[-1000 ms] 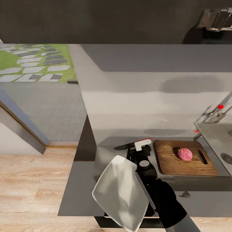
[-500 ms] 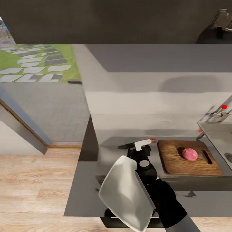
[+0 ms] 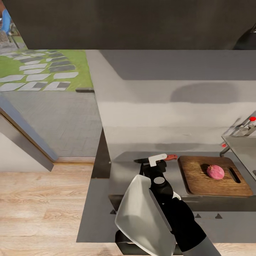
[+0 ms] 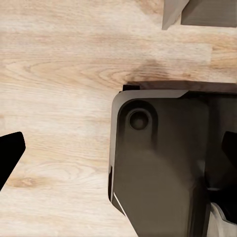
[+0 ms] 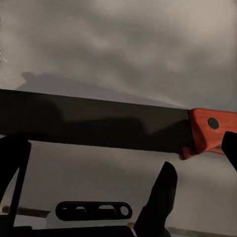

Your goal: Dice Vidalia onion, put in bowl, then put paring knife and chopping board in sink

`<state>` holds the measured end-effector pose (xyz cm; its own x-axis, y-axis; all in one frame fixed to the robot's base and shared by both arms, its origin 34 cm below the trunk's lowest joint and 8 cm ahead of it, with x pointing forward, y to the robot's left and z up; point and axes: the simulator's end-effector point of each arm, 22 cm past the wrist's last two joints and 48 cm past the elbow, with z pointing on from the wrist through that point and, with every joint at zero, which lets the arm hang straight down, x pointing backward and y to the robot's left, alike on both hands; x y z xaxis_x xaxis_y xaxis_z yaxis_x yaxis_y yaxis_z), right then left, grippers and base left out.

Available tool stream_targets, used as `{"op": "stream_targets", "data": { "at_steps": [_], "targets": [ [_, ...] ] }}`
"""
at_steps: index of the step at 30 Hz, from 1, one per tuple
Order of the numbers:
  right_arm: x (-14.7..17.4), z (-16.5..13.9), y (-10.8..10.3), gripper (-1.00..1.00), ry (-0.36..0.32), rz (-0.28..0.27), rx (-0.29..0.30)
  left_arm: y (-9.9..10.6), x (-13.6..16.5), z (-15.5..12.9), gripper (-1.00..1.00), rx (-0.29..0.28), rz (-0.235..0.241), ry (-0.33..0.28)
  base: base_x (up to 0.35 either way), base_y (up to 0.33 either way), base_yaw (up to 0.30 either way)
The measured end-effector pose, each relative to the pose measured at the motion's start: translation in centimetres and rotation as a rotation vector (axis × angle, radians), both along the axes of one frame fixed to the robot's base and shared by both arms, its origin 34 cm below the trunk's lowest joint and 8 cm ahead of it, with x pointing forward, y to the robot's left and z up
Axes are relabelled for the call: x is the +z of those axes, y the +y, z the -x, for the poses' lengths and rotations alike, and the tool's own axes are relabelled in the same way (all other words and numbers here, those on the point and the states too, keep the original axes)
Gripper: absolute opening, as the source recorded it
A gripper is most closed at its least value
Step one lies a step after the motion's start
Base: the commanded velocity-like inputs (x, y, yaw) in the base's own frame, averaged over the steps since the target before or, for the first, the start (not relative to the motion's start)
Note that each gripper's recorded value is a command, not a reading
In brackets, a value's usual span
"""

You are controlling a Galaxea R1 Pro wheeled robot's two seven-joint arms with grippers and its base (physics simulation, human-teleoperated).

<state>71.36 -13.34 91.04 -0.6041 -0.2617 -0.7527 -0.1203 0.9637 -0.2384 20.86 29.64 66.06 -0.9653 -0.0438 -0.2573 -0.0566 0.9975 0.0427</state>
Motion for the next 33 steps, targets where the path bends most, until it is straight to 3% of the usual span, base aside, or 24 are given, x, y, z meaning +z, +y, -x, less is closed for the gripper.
{"op": "stream_targets", "data": {
  "at_steps": [15,24,33],
  "targets": [
    [0.1,0.0,0.0,1.0,0.0,-0.005,-0.001,0.0,-0.1,0.5,1.0,0.001,0.001,0.011,0.0,0.0,0.0],
    [1.8,-0.2,-0.2,1.0,-0.002,-0.008,-0.012,-0.2,-0.2,0.7,1.0,0.002,0.003,0.015,0.0,0.0,0.0],
    [5.6,-1.1,-0.3,1.0,-0.029,-0.015,-0.022,-0.3,-0.2,0.7,1.0,0.001,0.004,0.016,-0.106,-0.035,0.0]
  ]
}}
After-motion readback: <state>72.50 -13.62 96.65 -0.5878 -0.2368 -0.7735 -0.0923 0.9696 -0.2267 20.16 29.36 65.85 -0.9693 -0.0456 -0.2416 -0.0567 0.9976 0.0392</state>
